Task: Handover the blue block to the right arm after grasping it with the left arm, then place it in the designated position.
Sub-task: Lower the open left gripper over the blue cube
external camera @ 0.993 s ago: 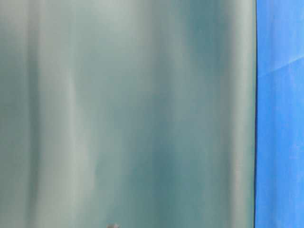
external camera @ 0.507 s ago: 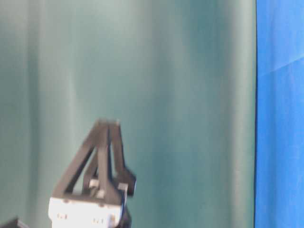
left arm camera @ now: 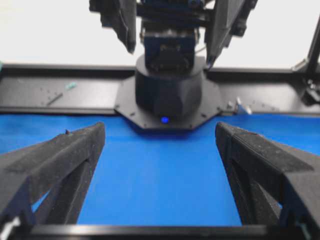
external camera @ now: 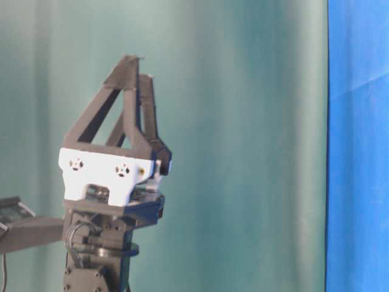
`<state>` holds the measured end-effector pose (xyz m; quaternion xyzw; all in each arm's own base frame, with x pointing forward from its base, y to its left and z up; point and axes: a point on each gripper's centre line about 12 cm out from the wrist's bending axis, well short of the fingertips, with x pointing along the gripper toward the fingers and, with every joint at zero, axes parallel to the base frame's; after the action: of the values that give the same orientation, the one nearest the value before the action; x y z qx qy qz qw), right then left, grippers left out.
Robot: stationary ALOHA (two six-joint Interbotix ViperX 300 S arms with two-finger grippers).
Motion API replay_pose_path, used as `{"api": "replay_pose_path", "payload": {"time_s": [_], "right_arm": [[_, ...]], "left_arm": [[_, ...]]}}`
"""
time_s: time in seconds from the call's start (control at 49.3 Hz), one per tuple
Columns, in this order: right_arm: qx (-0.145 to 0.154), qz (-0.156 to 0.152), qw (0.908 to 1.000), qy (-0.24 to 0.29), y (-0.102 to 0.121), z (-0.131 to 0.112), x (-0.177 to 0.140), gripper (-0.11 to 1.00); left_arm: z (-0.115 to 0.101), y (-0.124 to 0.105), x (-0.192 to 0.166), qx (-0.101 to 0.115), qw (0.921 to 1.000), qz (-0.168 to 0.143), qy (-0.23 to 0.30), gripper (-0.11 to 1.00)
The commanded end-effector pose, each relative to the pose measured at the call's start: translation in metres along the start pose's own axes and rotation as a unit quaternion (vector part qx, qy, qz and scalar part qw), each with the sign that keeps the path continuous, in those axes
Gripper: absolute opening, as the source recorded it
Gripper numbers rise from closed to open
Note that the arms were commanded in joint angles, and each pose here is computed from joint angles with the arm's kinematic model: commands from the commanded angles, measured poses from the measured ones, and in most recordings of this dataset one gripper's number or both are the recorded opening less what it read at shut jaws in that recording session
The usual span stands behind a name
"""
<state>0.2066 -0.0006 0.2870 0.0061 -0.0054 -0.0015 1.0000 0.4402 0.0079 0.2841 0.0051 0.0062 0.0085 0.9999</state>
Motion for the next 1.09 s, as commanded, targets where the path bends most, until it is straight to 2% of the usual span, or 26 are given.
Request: {"api": "replay_pose_path", "payload": {"time_s": [0.0, 0.203, 0.365, 0.547, 0.669, 0.73, 0.831, 0.932, 1.074], "right_arm": [[0.003, -0.001, 0.9999, -0.013, 0.000, 0.009, 0.002, 0.95], [0.003, 0.000, 0.9999, -0.012, 0.000, 0.009, 0.002, 0.95], [0.005, -0.001, 0.9999, -0.010, 0.000, 0.008, 0.003, 0.95], [0.005, -0.001, 1.0000, -0.004, 0.000, 0.005, 0.004, 0.95], [0.005, -0.001, 1.0000, -0.002, 0.000, 0.004, 0.004, 0.95], [0.005, -0.001, 1.0000, -0.002, 0.000, 0.005, 0.004, 0.95], [0.006, -0.001, 1.0000, -0.001, 0.000, 0.004, 0.004, 0.95], [0.006, -0.001, 1.0000, 0.003, 0.000, 0.004, 0.004, 0.95], [0.006, -0.001, 1.0000, 0.005, 0.000, 0.003, 0.004, 0.95]], "left_arm": [[0.014, 0.002, 0.002, 0.002, 1.0000, 0.002, -0.009, 0.93], [0.015, 0.004, 0.006, -0.004, 0.9993, 0.004, 0.038, 0.93], [0.021, 0.004, 0.017, -0.004, 0.9921, 0.003, 0.125, 0.93], [0.016, 0.003, 0.036, -0.012, 0.9729, 0.004, 0.231, 0.93], [0.016, 0.003, 0.048, -0.021, 0.9544, 0.007, 0.298, 0.93], [0.014, 0.003, 0.053, -0.021, 0.9439, 0.008, 0.330, 0.93], [0.018, 0.003, 0.060, -0.017, 0.9306, 0.007, 0.366, 0.93], [0.021, 0.003, 0.065, -0.016, 0.9211, 0.007, 0.389, 0.93], [0.025, 0.002, 0.070, -0.012, 0.9144, 0.005, 0.405, 0.93]]}}
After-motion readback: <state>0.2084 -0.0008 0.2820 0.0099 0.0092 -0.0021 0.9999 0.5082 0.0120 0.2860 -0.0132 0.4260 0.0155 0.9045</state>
